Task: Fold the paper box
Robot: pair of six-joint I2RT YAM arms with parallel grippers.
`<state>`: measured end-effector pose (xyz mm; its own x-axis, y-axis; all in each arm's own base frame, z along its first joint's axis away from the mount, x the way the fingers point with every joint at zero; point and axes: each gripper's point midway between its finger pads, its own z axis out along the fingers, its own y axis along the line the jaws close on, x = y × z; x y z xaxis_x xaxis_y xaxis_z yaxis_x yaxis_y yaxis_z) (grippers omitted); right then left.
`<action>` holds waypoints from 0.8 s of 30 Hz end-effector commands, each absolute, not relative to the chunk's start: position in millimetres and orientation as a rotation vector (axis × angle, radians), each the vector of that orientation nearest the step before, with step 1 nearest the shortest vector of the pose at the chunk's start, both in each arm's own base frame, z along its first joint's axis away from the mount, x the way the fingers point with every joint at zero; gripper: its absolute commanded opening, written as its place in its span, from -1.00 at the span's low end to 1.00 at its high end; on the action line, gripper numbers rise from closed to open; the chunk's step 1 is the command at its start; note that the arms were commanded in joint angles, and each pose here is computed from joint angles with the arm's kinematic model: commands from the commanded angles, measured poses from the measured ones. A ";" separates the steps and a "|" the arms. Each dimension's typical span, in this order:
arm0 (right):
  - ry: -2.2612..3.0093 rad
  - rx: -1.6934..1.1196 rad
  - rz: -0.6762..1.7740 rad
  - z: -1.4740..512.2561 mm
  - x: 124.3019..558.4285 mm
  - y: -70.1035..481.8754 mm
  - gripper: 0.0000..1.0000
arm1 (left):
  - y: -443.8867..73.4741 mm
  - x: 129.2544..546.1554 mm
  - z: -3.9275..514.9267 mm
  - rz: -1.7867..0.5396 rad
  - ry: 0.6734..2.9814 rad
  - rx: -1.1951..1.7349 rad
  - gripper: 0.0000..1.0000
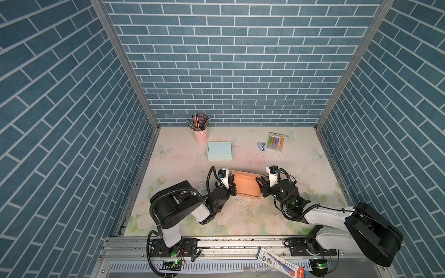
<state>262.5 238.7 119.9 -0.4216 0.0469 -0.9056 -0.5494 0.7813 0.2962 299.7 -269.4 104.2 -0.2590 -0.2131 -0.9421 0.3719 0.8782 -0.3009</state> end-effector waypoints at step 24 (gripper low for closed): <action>1.889 -0.153 0.708 130.9 228.6 176.5 -0.35 | -265.7 295.0 74.3 -0.460 1.870 0.184 -1.00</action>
